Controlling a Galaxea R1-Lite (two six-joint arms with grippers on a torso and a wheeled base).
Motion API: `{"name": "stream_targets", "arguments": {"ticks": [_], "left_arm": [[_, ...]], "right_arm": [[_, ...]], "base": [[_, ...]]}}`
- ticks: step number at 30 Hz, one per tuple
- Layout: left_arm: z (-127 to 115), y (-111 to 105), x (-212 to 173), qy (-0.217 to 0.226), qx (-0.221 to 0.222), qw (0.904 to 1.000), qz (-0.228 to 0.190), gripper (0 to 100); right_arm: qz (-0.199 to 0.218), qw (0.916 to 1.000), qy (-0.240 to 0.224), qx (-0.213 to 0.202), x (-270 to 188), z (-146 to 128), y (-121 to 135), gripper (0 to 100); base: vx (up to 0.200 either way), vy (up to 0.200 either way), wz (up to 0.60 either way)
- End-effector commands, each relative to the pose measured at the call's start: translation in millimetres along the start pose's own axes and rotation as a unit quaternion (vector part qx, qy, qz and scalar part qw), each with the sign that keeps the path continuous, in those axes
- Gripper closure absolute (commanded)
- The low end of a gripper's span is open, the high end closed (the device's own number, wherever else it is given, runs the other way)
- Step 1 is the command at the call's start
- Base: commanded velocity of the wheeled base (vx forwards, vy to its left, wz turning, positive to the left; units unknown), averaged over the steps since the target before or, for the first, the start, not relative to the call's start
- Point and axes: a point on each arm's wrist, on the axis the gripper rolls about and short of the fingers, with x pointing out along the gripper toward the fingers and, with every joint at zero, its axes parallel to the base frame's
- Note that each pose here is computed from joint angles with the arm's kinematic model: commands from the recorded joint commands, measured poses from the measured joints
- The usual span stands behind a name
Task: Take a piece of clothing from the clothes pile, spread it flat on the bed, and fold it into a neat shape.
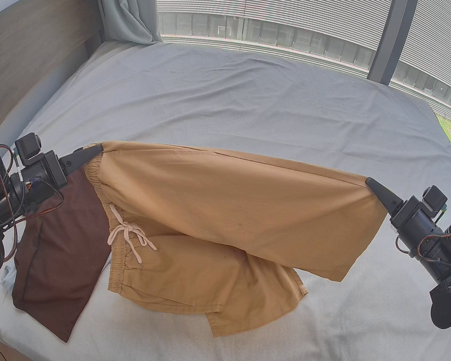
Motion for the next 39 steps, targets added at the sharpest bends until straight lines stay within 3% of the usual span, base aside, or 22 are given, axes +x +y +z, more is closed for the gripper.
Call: {"name": "stream_targets", "arguments": {"ticks": [1,18,32,39], "left_arm": [[-1,2,1,0.001,-0.001,1.0000,0.003,100],[-3,6,3,0.003,0.009,0.9999,0.006,100],[-3,15,24,-0.017,0.007,0.9997,0.013,100],[-10,29,39,-0.018,0.003,0.9995,0.024,100]], "right_arm": [[-0.004,1.0000,-0.005,-0.002,-1,3,-3,100],[0.003,1.0000,-0.006,-0.006,4,4,-2,100],[0.001,1.0000,-0.007,-0.006,40,-3,-35,100],[0.006,0.9998,-0.016,-0.011,58,-3,-49,100]], "base": [[0.000,0.000,0.00],[0.000,0.000,0.00],[0.000,0.000,0.00],[0.000,0.000,0.00]]}}
